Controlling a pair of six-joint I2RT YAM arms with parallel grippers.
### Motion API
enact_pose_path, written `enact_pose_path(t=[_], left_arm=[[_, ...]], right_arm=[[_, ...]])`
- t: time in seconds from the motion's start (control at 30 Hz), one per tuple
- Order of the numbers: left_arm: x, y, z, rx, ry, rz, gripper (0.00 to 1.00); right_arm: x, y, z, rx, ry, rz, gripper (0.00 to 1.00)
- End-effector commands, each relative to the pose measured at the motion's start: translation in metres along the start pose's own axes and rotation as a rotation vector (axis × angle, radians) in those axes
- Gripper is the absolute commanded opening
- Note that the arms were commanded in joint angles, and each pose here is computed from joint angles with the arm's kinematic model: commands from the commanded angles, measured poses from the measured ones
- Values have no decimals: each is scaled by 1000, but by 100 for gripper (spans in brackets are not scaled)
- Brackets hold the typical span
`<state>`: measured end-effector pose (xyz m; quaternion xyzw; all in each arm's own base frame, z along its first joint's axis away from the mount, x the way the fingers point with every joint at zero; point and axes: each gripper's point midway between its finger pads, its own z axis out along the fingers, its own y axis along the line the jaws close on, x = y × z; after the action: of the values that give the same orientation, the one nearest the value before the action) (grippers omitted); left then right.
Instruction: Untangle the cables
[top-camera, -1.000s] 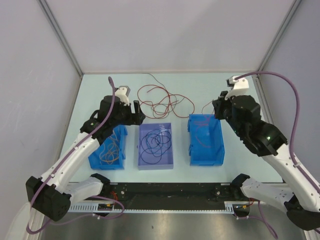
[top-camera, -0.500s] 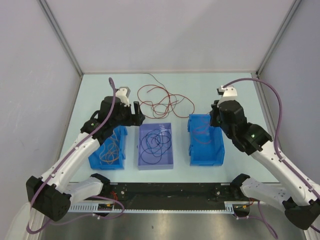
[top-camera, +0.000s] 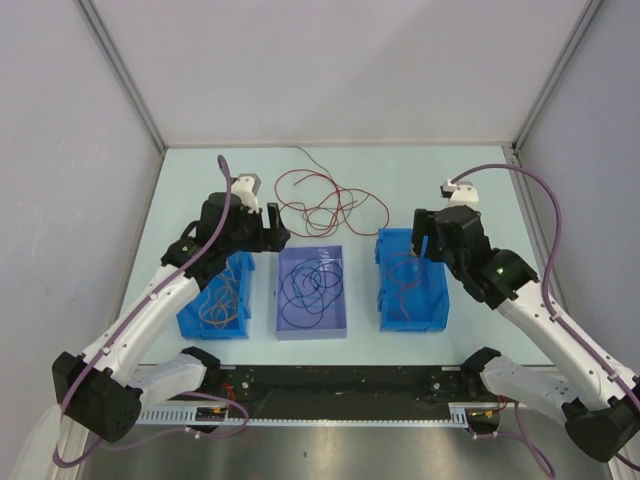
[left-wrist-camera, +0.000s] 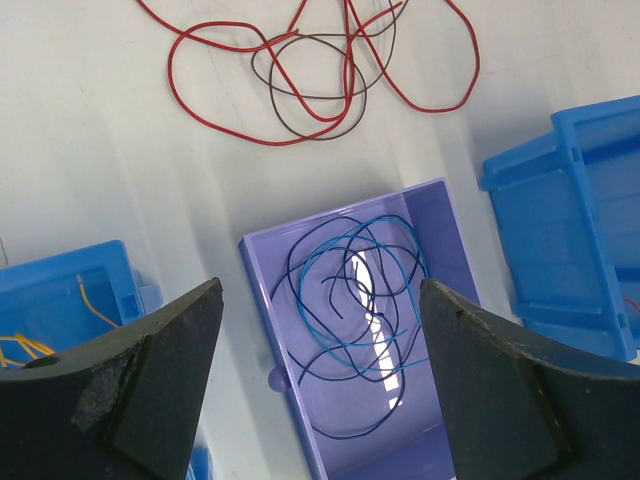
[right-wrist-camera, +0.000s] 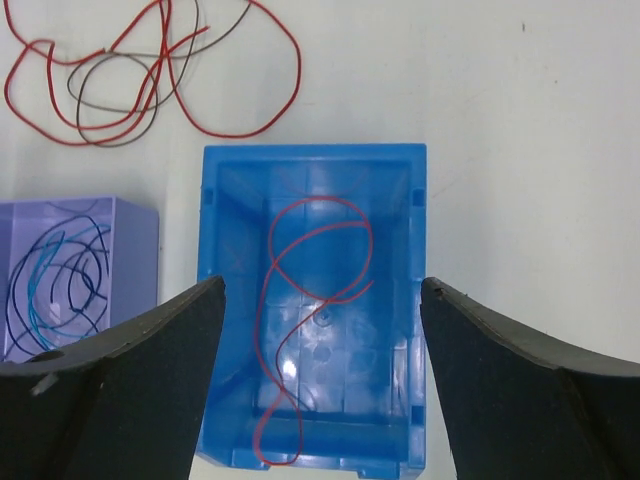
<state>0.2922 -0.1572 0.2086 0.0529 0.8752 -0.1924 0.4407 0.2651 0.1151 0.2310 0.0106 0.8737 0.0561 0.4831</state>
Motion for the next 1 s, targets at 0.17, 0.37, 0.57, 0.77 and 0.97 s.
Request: enact_pose_path(t=[0.17, 0.37, 0.57, 0.77, 0.97], left_arm=[[-4, 4, 2, -20, -15, -7, 85], [-2, 5, 9, -24, 2, -10, 85], [-8, -4, 32, -3, 38, -52, 85], [-13, -6, 64, -21, 72, -96, 84], [-19, -9, 113, -44, 111, -148, 82]], right_arm=[[-20, 23, 24, -86, -35, 75, 81], [-10, 45, 45, -150, 20, 80, 78], [-18, 67, 64, -241, 13, 110, 77], [-27, 81, 79, -301, 16, 117, 78], [-26, 90, 89, -354, 39, 118, 77]])
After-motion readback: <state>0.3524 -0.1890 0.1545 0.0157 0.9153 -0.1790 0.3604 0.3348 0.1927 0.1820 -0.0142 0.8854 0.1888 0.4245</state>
